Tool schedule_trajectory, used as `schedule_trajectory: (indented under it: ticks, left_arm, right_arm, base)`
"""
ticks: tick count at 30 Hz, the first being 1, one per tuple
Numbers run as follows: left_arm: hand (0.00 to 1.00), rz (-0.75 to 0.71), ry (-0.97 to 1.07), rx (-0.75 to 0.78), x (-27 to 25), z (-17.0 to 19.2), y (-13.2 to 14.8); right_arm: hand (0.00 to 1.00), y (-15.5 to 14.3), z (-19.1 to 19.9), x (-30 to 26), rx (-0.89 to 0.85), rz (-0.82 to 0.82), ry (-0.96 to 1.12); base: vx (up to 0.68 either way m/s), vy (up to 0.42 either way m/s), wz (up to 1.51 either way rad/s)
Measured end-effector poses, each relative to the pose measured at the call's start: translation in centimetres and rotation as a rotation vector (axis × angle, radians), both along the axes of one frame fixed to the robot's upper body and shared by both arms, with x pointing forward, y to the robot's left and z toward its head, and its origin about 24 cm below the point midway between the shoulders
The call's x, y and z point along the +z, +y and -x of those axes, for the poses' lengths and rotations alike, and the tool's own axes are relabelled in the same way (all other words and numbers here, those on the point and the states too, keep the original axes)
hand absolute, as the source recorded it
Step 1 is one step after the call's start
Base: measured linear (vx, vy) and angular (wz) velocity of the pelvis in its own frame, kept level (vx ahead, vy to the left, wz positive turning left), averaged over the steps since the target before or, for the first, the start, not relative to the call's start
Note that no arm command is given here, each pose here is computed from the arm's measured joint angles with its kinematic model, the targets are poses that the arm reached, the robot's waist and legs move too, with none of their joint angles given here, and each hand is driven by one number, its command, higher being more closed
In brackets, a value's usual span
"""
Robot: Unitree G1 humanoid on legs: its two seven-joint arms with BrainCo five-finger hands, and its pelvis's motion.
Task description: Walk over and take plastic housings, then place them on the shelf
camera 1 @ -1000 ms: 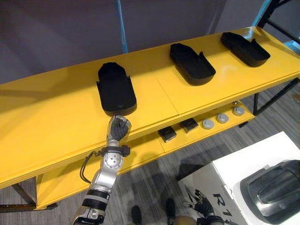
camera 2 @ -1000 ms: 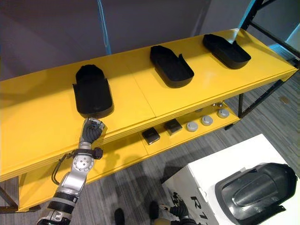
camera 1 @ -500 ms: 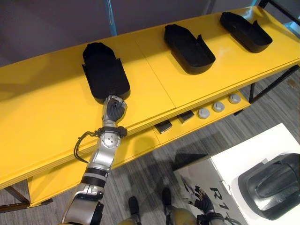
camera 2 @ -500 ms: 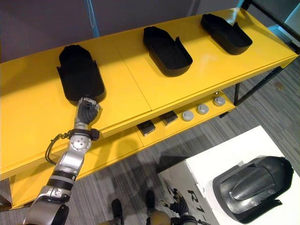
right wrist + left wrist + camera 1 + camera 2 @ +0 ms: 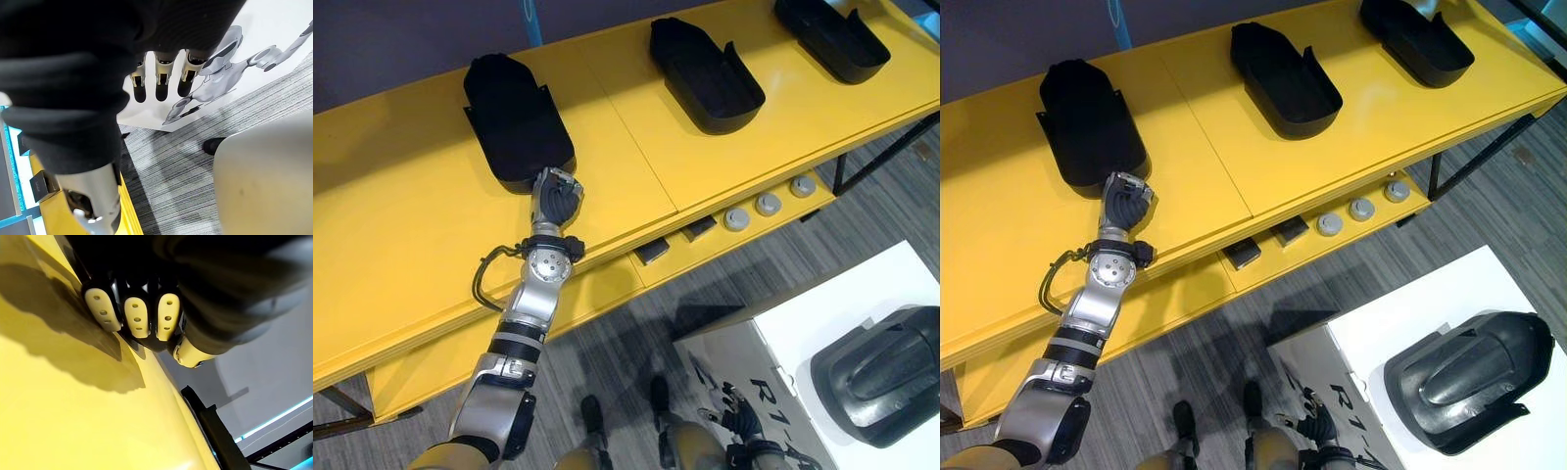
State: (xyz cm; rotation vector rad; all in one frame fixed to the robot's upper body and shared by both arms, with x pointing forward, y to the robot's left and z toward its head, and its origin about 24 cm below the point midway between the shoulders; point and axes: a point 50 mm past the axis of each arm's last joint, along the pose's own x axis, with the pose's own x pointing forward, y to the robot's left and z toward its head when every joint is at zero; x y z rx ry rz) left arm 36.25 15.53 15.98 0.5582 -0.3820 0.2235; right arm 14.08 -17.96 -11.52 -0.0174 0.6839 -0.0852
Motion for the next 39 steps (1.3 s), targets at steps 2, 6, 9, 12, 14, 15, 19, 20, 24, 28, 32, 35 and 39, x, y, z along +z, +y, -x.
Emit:
schedule_trajectory:
  ticks: [2,6,9,12,14,15,19,20,24,28,32,35,39]
  left_arm:
    - [1.00,0.023,-0.043,-0.021,0.7,0.5,-0.7]
    - [1.00,0.122,-0.134,-0.082,1.0,3.0,-2.0]
    - [1.00,0.155,-0.170,-0.112,0.6,4.9,-2.4]
    - [1.00,0.181,-0.213,-0.126,0.5,6.8,-2.3]
    - [1.00,0.190,-0.245,-0.125,0.4,8.4,-1.8]
    - [1.00,0.194,-0.254,-0.121,0.3,8.8,-1.6]
    - [1.00,0.212,-0.302,0.061,-0.4,11.8,3.2]
    - [1.00,0.239,-0.290,0.132,-1.2,12.6,4.8]
    - [1.00,0.299,-0.211,0.360,-4.0,15.8,9.7]
    - [1.00,0.369,-0.044,0.567,-8.4,20.2,13.2]
    - [0.00,0.509,0.308,0.658,-15.5,24.6,14.0]
    - [0.00,0.602,0.535,0.636,-19.9,26.0,13.3]
    - [0.00,0.693,0.798,0.607,-24.7,28.2,11.2]
  right_arm:
    - [0.00,0.0,0.0,0.0,-0.002,0.001,0.000]
    - [0.00,-0.2,0.1,-0.1,-0.014,0.003,0.004]
    - [0.00,-0.4,0.1,-0.2,-0.023,0.006,0.010]
    - [0.00,-0.5,0.3,-0.3,-0.026,0.008,0.020]
    - [0.00,-0.8,0.6,-0.5,-0.034,0.013,0.033]
    - [0.00,-0.9,0.7,-0.6,-0.034,0.014,0.041]
    - [0.00,-1.2,1.2,-1.0,-0.040,0.022,0.069]
    - [0.00,-1.4,1.4,-1.2,-0.044,0.023,0.083]
    - [0.00,-1.6,2.3,-1.6,-0.051,0.025,0.113]
    - [0.00,-1.4,2.9,-1.6,-0.062,0.023,0.118]
    - [0.00,-0.9,3.1,-1.5,-0.040,0.028,0.123]
    - [0.00,-0.4,2.9,-1.5,-0.018,0.019,0.131]
    - [0.00,0.2,2.9,-1.6,-0.013,-0.003,0.133]
  base:
    - [-0.03,0.040,0.04]
    - [-0.01,0.030,0.04]
    - [-0.03,0.023,0.11]
    - [-0.03,0.014,0.25]
    - [-0.01,0.011,0.27]
    - [0.00,0.008,0.30]
    - [0.02,0.004,0.29]
    - [0.03,-0.001,0.24]
    - [0.02,0.001,0.21]
    - [-0.02,0.008,0.11]
    - [0.01,0.006,0.03]
    - [-0.01,0.015,0.08]
    - [0.01,0.016,-0.06]
